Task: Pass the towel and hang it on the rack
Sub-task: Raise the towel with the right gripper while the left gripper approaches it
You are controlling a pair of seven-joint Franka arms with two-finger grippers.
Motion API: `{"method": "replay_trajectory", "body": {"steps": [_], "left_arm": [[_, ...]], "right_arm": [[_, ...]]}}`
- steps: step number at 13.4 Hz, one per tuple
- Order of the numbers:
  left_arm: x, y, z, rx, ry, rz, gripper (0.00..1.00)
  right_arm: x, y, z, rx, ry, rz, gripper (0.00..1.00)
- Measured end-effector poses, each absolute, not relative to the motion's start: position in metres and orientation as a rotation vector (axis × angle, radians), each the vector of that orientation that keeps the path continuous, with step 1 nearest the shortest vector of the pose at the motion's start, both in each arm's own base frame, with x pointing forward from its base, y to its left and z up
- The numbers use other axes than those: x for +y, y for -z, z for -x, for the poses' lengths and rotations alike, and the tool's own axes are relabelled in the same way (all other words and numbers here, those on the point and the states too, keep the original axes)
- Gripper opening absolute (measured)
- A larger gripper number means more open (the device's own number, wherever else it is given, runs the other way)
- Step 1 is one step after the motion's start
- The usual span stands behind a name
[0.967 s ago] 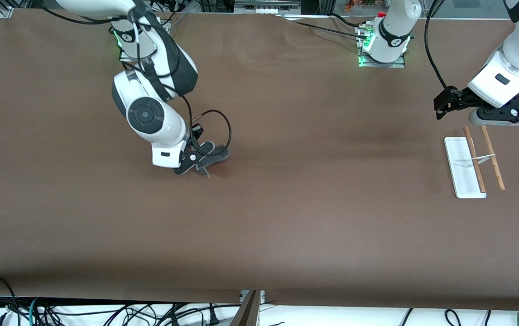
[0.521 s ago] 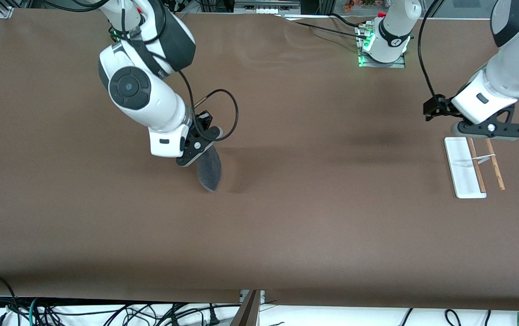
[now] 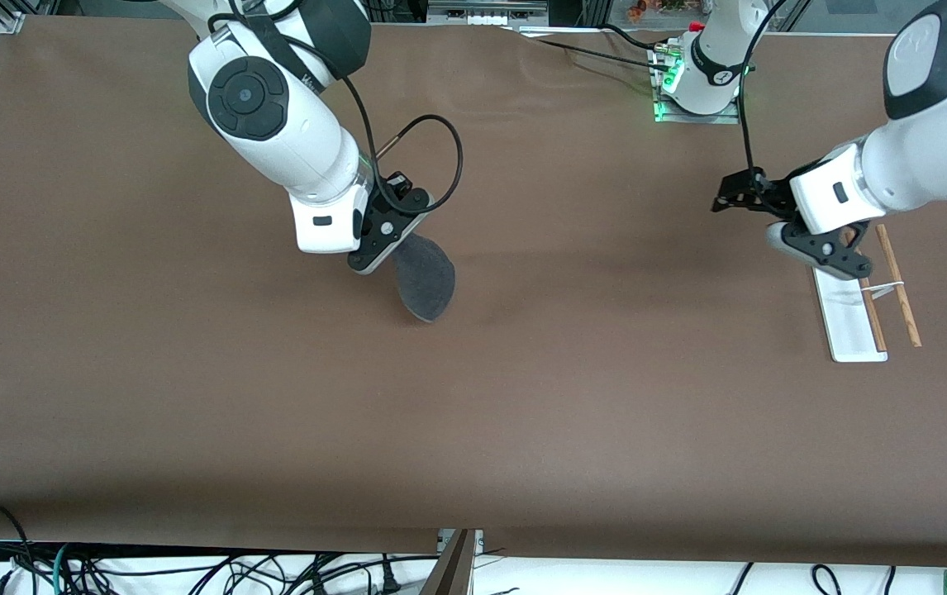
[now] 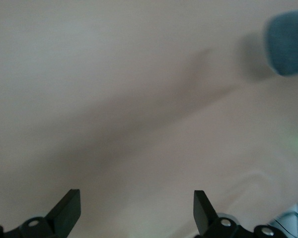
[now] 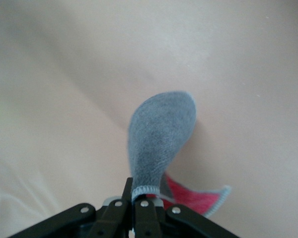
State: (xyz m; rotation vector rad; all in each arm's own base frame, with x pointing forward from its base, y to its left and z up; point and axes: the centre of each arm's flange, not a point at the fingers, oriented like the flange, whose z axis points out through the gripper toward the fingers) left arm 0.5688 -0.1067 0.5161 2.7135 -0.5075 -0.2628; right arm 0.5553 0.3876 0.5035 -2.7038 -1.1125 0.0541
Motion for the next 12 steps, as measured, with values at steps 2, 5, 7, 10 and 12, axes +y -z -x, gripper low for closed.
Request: {"method": "replay_trajectory", "body": {"steps": [2,5,7,10,12], "left_arm": [[-0.117,-0.511,-0.576,-0.630,0.179,-2.567,1.00],[-0.139,-0.498,-0.587,-0.793,0.045,-2.282,1.00],[-0.153,-0.473,-0.596,-0.859,-0.008,-2.147,1.00],[-0.181,-0.426,-0.612,-1.006,-0.183,-1.847,1.00],[-0.196,-0.395,-0.622,-1.065,-0.316,-1.688,1.00]], "right_arm": [[0.399,-0.510,-0.552,-1.120,-0.002,2.670,0.02],[0.432,-0.521,-0.528,-1.189,0.034,2.599,0.02],[0.453,-0.526,-0.509,-1.239,0.033,2.553,0.02],[0.466,-0.532,-0.500,-1.259,0.072,2.520,0.02],[0.467,-0.535,-0.502,-1.250,0.107,2.514,0.02]]}}
